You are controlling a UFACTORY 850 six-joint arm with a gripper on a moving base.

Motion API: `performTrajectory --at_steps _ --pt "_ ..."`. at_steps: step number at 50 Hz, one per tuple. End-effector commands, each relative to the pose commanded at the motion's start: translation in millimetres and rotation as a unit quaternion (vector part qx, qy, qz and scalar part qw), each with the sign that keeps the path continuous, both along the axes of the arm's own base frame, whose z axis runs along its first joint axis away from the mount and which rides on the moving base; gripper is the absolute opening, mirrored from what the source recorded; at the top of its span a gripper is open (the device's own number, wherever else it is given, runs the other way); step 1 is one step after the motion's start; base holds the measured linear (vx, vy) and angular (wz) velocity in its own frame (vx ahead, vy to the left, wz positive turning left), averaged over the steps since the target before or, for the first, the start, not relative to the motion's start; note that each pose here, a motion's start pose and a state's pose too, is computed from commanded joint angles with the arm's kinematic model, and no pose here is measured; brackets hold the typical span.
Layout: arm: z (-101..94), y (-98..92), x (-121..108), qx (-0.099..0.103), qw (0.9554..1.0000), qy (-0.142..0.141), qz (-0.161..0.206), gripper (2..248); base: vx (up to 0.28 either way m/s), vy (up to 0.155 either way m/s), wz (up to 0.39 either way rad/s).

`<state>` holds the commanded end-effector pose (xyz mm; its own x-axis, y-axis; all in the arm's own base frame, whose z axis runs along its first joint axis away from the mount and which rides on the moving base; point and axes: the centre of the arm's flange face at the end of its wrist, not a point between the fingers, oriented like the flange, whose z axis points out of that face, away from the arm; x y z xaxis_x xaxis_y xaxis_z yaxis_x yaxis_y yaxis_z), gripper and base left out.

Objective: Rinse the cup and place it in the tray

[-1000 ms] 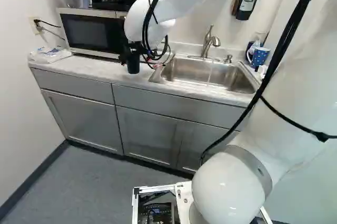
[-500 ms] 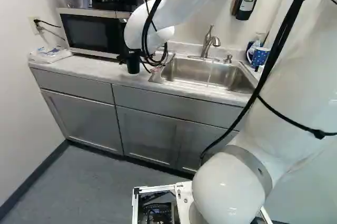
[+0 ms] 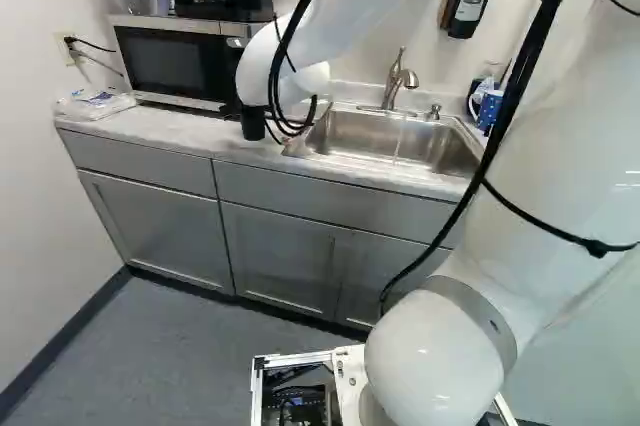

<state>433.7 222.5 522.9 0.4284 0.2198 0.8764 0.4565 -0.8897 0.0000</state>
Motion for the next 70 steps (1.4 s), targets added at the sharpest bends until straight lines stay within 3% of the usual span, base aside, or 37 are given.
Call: performTrajectory --at_steps 26,52,70 --pt "-19.1 -4.0 2.0 0.019 0.9995 -0.024 -0.011 247 0.0 0.0 0.0" --pt "-8.3 -11.4 -1.4 0.056 0.9949 -0.079 -0.027 247 0.0 0.0 0.0" --pt "-8.0 -11.2 -1.6 0.057 0.9947 -0.081 -0.027 247 0.0 0.0 0.0"
